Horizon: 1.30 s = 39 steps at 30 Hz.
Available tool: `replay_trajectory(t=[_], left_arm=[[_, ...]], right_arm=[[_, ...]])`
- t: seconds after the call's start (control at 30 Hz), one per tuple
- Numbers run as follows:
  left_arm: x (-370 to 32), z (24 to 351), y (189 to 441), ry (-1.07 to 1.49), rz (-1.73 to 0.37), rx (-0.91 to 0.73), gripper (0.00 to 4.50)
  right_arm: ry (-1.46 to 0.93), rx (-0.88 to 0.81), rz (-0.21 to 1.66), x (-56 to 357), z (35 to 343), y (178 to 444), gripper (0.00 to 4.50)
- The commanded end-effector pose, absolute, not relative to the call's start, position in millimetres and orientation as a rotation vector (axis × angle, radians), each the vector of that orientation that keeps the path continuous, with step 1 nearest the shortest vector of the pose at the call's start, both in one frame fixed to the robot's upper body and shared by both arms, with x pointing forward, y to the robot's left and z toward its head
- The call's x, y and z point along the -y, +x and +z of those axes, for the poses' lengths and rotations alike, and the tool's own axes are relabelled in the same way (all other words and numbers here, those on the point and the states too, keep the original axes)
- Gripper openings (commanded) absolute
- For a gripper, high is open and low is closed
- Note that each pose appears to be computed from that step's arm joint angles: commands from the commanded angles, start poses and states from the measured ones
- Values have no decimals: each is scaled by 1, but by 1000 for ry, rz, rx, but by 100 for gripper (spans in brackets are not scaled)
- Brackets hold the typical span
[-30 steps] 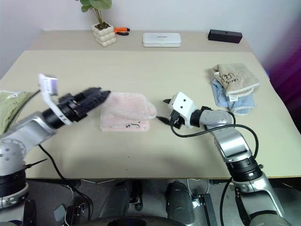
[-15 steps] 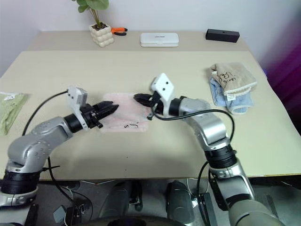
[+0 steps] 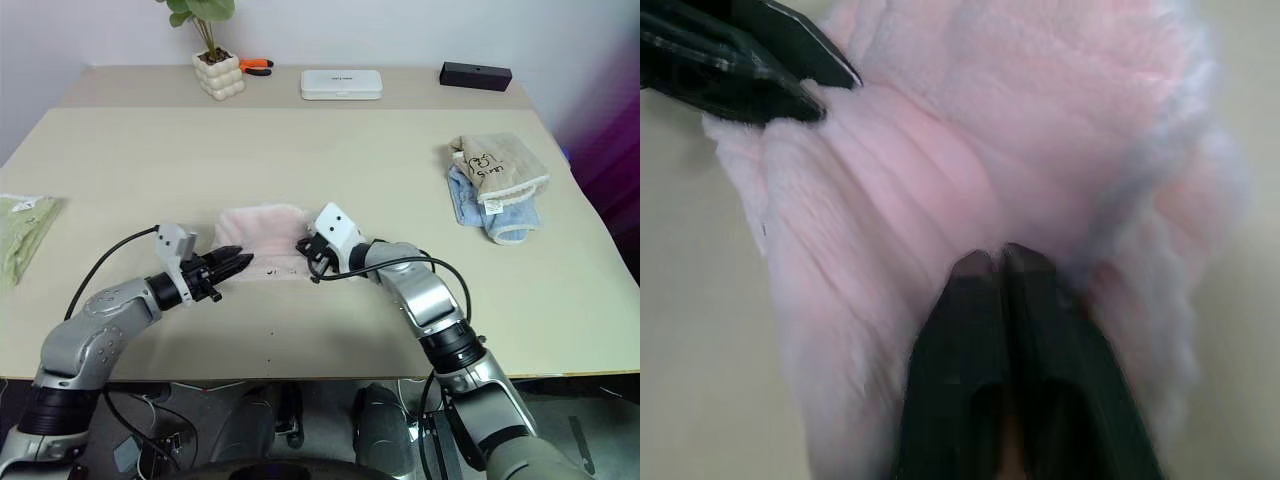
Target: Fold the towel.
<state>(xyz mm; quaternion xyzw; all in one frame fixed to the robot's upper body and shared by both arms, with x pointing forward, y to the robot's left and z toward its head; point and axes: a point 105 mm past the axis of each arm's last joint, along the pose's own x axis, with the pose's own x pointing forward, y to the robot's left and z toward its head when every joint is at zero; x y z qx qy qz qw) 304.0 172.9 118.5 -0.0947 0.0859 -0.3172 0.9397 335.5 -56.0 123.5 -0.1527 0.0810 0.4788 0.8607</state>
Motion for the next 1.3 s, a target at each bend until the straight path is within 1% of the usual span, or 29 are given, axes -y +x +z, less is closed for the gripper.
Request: replay_trajectory(t=[0.03,0.1,0.13,0.17,0.3,0.37,0.53,0.6,0.73,0.77,0.8,0.97,1.03,1.07,1.1,1.2,1.3], left_arm=[[-206,156,303,-255,-532,-47,297],[-236,160,298,-348,-404,-29,399],[-244,158,296,-380,-367,-40,448],[-247,153,294,-408,-345,-66,450],[-242,127,287,-447,-324,-219,450],[-229,117,285,-541,-356,-269,450],[-190,106,289,-638,-455,-357,450],[-171,103,294,-668,-491,-385,450],[-148,97,298,-678,-534,-429,450],[-145,95,300,-684,-533,-437,399],[-143,93,302,-688,-535,-441,373],[-138,96,303,-701,-559,-430,128],[-139,98,302,-709,-561,-419,22],[-140,99,302,-711,-563,-412,4],[-141,104,303,-720,-563,-391,4],[-163,134,311,-783,-521,-197,4],[-207,164,325,-802,-360,-17,4]], right_arm=[[-335,-30,1071,62,163,322,231],[-377,-3,1120,71,176,311,336],[-392,1,1131,73,178,308,387],[-409,7,1130,74,180,306,443],[-455,30,1136,74,183,304,443],[-463,44,1165,71,184,299,443],[-511,51,1229,64,174,287,443],[-514,51,1231,63,172,287,443],[-522,57,1223,60,170,287,443],[-523,58,1219,60,170,287,450],[-525,59,1216,59,170,287,450],[-543,53,1191,61,166,288,450],[-545,52,1187,61,165,288,450],[-545,51,1185,61,164,288,450],[-545,50,1184,61,164,288,450],[-546,47,1177,62,162,290,450],[-561,45,1162,65,162,293,450]])
